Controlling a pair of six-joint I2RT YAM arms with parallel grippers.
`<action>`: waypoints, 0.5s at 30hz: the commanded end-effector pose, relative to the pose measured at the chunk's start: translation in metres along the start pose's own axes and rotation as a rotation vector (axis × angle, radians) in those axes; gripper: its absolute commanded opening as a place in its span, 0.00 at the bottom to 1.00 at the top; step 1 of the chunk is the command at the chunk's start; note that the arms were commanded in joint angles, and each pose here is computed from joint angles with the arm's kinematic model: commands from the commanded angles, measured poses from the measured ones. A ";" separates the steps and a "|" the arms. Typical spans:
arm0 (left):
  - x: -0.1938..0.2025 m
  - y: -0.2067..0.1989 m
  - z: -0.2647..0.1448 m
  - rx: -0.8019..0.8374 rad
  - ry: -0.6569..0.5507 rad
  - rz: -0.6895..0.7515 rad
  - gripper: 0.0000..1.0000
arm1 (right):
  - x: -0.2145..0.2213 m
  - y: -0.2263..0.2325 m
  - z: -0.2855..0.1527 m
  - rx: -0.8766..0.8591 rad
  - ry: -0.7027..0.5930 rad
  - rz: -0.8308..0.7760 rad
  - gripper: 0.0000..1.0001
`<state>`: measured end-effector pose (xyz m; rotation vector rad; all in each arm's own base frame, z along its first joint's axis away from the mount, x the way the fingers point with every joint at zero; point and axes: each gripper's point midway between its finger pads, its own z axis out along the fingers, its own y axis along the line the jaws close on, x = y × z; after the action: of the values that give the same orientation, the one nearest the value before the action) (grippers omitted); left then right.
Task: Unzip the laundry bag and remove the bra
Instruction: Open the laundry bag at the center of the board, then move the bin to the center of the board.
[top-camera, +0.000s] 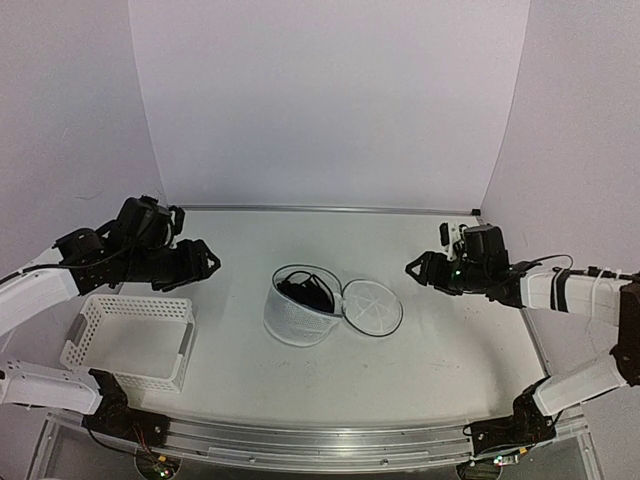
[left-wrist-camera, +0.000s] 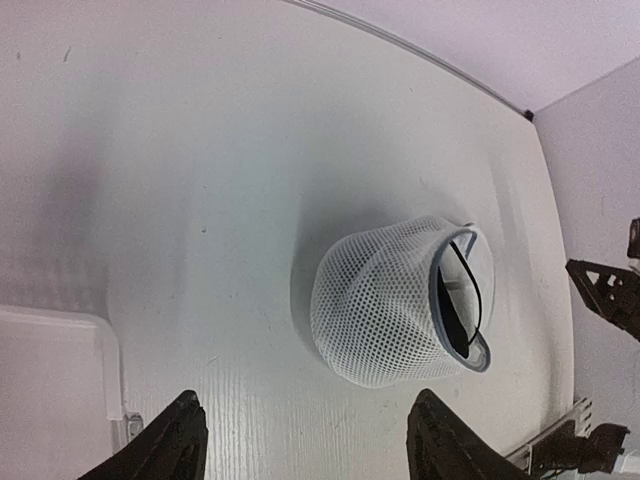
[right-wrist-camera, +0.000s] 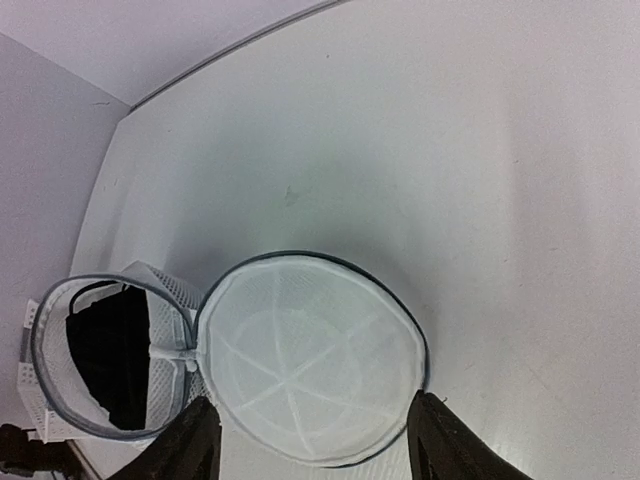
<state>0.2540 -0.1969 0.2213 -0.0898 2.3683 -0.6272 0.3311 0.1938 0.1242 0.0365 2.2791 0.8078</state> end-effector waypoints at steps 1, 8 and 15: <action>-0.006 0.035 -0.017 -0.104 -0.125 -0.208 0.70 | -0.050 -0.008 -0.027 0.157 -0.175 -0.117 0.69; 0.005 0.077 -0.015 -0.230 -0.207 -0.368 0.76 | -0.067 0.009 -0.044 0.119 -0.236 -0.170 0.76; 0.003 0.123 -0.019 -0.325 -0.274 -0.556 0.82 | -0.061 0.011 -0.052 0.099 -0.245 -0.178 0.77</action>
<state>0.2458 -0.1132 0.1727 -0.7258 2.2685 -0.4500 0.3404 0.1620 0.1755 -0.0087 2.1252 0.5666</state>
